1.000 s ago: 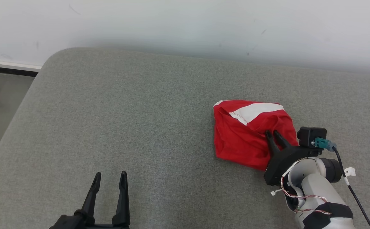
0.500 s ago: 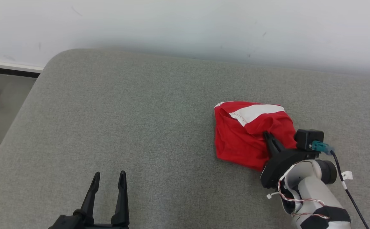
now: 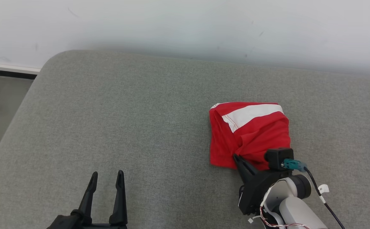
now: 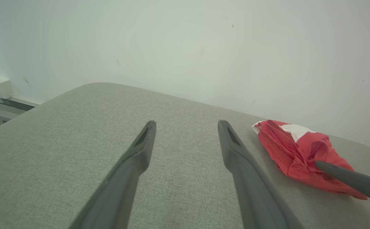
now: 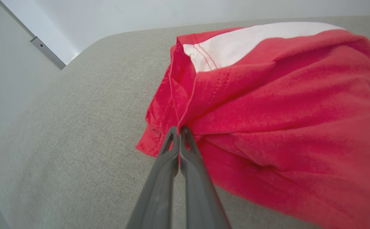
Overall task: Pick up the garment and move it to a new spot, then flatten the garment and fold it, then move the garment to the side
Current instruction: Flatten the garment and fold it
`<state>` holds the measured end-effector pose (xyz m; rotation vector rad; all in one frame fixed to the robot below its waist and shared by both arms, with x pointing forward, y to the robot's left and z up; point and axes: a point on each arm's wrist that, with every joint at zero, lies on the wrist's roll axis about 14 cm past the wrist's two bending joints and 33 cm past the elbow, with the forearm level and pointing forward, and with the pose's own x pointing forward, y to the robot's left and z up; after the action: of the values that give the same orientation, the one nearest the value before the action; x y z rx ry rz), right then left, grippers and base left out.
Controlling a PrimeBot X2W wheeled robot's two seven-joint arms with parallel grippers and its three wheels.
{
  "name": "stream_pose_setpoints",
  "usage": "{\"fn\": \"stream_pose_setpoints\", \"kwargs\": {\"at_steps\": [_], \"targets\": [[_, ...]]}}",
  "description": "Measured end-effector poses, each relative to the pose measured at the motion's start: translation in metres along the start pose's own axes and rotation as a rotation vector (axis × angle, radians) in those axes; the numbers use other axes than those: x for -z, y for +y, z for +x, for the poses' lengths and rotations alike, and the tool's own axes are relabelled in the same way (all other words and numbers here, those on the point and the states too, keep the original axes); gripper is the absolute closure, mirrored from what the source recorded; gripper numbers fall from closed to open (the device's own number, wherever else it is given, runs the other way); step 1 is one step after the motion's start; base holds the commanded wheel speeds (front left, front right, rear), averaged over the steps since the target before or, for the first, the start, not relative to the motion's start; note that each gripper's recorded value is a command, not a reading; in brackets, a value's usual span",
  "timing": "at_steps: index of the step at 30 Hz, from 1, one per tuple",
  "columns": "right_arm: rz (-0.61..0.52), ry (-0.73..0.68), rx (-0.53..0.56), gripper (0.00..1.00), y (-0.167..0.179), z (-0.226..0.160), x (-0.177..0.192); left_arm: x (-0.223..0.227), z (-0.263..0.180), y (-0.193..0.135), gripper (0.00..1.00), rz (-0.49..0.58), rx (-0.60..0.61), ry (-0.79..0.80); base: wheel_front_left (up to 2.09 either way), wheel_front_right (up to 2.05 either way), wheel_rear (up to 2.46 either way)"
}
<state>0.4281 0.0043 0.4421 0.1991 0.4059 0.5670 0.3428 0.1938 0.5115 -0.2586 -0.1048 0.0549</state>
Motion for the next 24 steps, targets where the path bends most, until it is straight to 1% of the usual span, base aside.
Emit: {"fn": "stream_pose_setpoints", "kwargs": {"at_steps": [3,9,11,20,24], "targets": [[-0.021,0.026,-0.022,1.00,0.008,0.001,0.003,-0.001,-0.001,0.002,0.00,0.000,-0.006,-0.003,0.00,0.00,0.00],[-0.049,0.018,-0.093,1.00,0.033,-0.002,-0.002,-0.003,-0.003,0.005,0.00,0.000,-0.016,-0.009,0.00,0.00,0.00],[-0.051,0.029,-0.101,1.00,0.037,-0.004,0.000,-0.004,-0.003,0.005,0.00,-0.002,-0.016,-0.011,0.00,0.00,0.00],[-0.107,0.158,-0.043,1.00,0.020,-0.013,0.028,-0.004,-0.002,0.000,0.00,-0.005,0.000,-0.013,0.00,0.00,0.00],[-0.132,0.214,-0.033,1.00,0.017,-0.013,0.039,-0.004,-0.002,-0.001,0.00,-0.006,0.003,-0.012,0.00,0.00,0.00]]}}
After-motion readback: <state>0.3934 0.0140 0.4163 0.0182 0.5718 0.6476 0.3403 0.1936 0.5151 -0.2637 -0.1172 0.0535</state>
